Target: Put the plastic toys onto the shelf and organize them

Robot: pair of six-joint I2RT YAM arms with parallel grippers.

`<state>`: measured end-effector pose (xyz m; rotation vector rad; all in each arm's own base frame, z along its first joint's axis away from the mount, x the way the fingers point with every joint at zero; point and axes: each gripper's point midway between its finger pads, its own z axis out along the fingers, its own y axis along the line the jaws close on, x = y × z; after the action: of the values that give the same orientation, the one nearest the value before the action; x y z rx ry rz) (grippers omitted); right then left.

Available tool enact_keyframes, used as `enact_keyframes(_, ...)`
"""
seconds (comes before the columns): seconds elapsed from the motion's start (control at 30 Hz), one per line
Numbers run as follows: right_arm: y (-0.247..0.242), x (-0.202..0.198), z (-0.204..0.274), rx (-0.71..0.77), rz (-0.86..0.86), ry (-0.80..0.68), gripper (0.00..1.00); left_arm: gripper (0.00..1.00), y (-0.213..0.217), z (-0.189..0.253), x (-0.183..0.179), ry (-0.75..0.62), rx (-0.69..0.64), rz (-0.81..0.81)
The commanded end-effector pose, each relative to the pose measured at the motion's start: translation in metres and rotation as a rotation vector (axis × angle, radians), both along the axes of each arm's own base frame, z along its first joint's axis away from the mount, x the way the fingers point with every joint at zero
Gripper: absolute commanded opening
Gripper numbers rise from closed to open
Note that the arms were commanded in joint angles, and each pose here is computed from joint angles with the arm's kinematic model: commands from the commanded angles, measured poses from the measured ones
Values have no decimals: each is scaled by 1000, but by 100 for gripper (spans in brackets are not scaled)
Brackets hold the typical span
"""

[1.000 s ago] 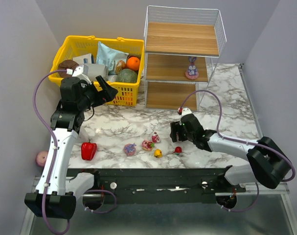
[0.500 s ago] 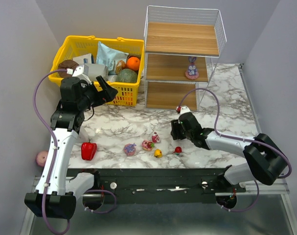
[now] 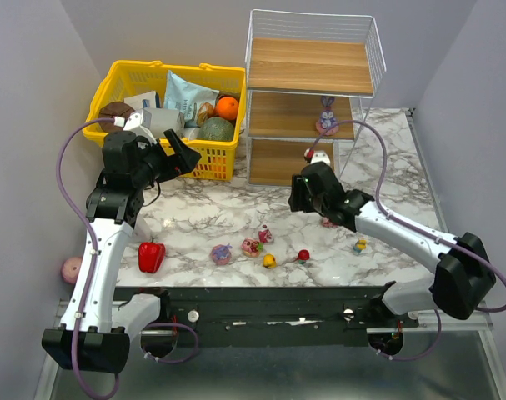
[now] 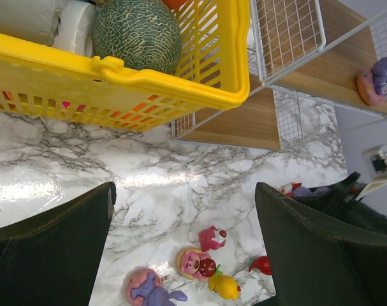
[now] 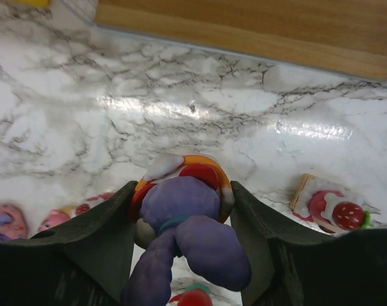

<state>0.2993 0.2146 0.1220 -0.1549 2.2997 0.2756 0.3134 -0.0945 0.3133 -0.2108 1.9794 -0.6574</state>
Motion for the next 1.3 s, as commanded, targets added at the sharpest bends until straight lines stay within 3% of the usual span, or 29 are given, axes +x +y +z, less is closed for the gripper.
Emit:
enact_keyframes(0.0, -18, 4, 43, -26, -130, 12, 32, 99, -4, 8, -5, -34, -6, -35)
enact_keyframes(0.13, -14, 14, 92, 20, -192, -15, 31, 99, -5, 9, -4, -31, -17, -39)
enact_keyframes(0.47, -8, 37, 133, -6, -269, -21, 31, 99, -7, 7, -2, -21, -26, -47)
enact_keyframes(0.6, -5, 56, 164, 16, -307, -91, 32, 99, -8, 8, -2, -21, -30, -49)
enact_keyframes(1.27, -13, 116, 181, 16, -404, -154, 33, 99, -8, 6, 1, -17, -32, -43)
